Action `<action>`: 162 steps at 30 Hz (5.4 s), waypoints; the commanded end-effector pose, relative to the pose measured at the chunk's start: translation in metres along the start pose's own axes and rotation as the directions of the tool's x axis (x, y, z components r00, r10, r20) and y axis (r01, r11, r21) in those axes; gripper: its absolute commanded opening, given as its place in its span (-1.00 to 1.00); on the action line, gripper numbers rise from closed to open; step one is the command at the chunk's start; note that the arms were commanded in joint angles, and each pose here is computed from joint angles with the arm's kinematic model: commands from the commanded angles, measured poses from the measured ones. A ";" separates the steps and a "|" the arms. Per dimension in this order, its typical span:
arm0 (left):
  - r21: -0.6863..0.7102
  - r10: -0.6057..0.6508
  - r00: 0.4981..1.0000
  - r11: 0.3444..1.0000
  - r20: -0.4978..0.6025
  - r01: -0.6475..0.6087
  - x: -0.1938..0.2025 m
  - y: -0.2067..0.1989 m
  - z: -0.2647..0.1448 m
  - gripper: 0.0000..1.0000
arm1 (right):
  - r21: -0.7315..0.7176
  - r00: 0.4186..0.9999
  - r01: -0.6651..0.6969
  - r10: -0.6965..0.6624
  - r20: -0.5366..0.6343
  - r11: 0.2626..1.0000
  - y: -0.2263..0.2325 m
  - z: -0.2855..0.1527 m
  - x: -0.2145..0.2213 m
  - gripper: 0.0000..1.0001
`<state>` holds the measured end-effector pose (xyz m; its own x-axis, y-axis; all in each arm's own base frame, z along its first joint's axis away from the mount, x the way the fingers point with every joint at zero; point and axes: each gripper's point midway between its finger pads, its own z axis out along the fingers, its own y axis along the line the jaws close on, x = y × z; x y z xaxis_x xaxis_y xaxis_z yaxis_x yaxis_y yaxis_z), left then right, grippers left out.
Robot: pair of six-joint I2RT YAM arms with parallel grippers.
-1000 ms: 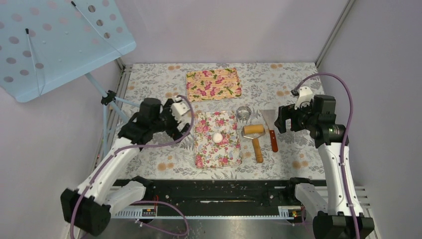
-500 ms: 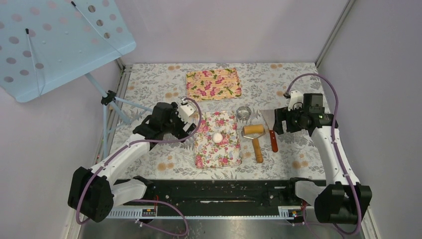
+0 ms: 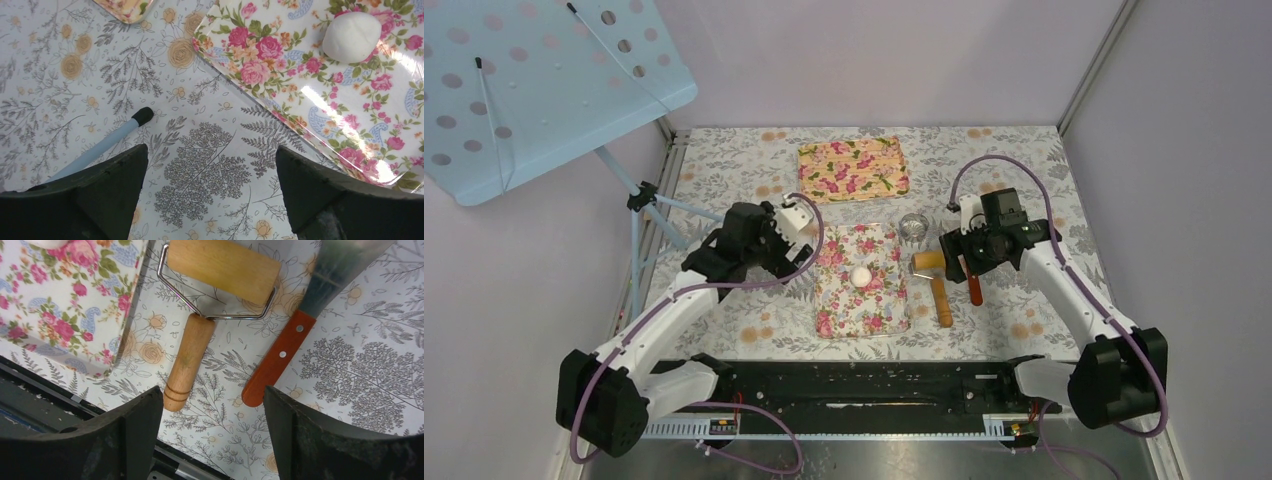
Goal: Roll out the dumpling wrappers from the dough
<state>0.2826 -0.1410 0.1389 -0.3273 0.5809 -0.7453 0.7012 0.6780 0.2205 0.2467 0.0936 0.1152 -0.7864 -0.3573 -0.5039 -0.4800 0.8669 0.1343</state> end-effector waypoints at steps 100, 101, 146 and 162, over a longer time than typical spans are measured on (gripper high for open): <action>0.871 -0.185 0.980 0.468 -0.071 0.151 -0.162 -0.189 -0.015 0.98 | 0.093 0.628 0.663 -0.620 0.471 0.743 0.082 -0.044 -0.033 -1.00; 0.862 -0.184 0.980 0.483 -0.072 0.154 -0.162 -0.187 -0.011 0.98 | 0.091 0.623 0.668 -0.622 0.475 0.739 0.084 -0.045 -0.033 -1.00; 0.841 -0.310 0.929 0.541 0.203 -0.003 -0.253 -0.078 -0.077 -1.00 | 0.084 0.704 0.559 -0.525 0.478 0.825 0.113 -0.088 -0.115 0.99; 0.840 -0.492 0.737 0.509 0.464 -0.189 -0.285 -0.073 -0.172 -1.00 | -0.614 0.669 0.533 0.155 0.727 0.582 0.189 -0.207 -0.176 0.99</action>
<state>0.2200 -0.2827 0.4110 -0.3499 0.0054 -0.9368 0.9321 -0.0979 -0.3487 0.2404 0.2296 0.3671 -0.2551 -0.0082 -0.9669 -0.9002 0.3671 0.2344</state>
